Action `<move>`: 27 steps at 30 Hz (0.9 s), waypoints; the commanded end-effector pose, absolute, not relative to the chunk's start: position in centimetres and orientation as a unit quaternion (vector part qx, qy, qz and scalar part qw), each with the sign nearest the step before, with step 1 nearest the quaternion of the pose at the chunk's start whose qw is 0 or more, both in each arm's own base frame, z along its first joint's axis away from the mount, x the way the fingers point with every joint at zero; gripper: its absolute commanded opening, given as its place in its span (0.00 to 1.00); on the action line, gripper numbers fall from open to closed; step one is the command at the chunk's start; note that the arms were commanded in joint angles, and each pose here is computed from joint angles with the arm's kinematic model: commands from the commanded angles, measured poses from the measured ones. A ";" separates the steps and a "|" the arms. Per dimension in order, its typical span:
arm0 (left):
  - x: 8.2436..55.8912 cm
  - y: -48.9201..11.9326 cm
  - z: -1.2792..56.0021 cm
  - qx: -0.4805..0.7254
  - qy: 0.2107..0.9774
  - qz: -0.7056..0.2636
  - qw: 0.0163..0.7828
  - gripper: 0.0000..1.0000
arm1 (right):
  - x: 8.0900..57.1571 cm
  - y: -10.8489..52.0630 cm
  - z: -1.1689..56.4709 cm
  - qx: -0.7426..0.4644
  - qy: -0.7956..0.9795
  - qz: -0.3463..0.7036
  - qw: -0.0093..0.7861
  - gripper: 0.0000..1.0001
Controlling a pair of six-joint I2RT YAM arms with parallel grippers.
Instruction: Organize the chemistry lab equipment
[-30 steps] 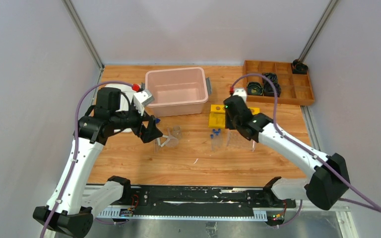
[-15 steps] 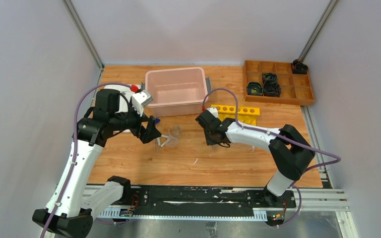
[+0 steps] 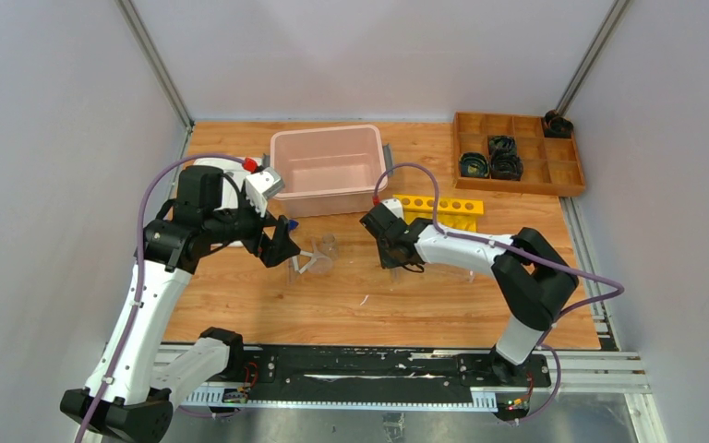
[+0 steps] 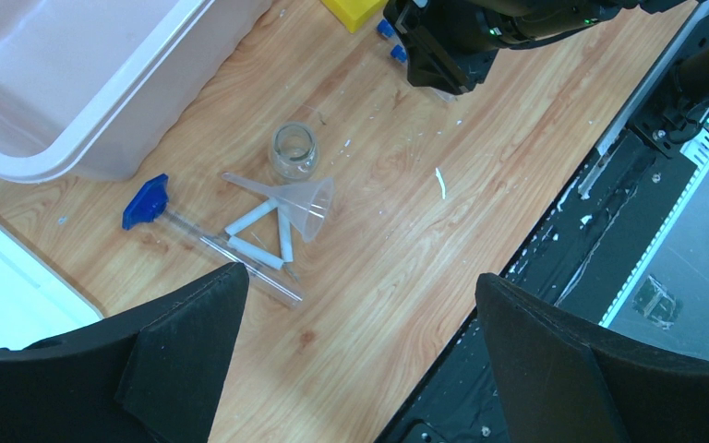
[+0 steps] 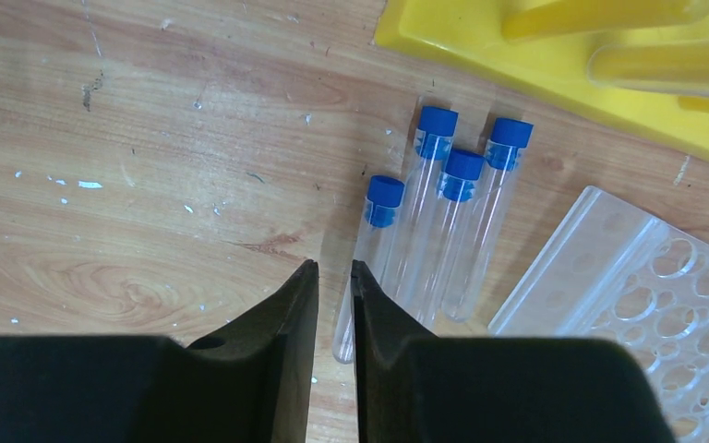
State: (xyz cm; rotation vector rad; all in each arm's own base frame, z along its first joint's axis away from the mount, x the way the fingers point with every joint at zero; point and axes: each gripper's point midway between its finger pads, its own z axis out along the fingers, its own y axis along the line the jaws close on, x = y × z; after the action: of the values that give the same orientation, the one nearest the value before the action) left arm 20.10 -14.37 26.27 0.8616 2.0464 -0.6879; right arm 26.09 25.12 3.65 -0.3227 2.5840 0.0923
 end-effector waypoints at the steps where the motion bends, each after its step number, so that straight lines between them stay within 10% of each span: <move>1: 19.7 -14.6 26.8 0.346 0.801 -0.278 0.402 1.00 | 26.8 25.0 6.0 -0.112 0.949 0.027 0.295 0.24; 27: 19.6 -14.8 27.3 0.350 0.795 -0.284 0.405 1.00 | 26.8 24.5 2.6 -0.099 0.963 0.027 0.249 0.23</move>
State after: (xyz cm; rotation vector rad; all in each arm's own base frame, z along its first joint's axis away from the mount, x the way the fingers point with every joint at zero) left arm 19.99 -14.52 26.35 0.8670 2.0411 -0.7003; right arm 26.48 24.18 3.02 -0.2974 2.6093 0.0624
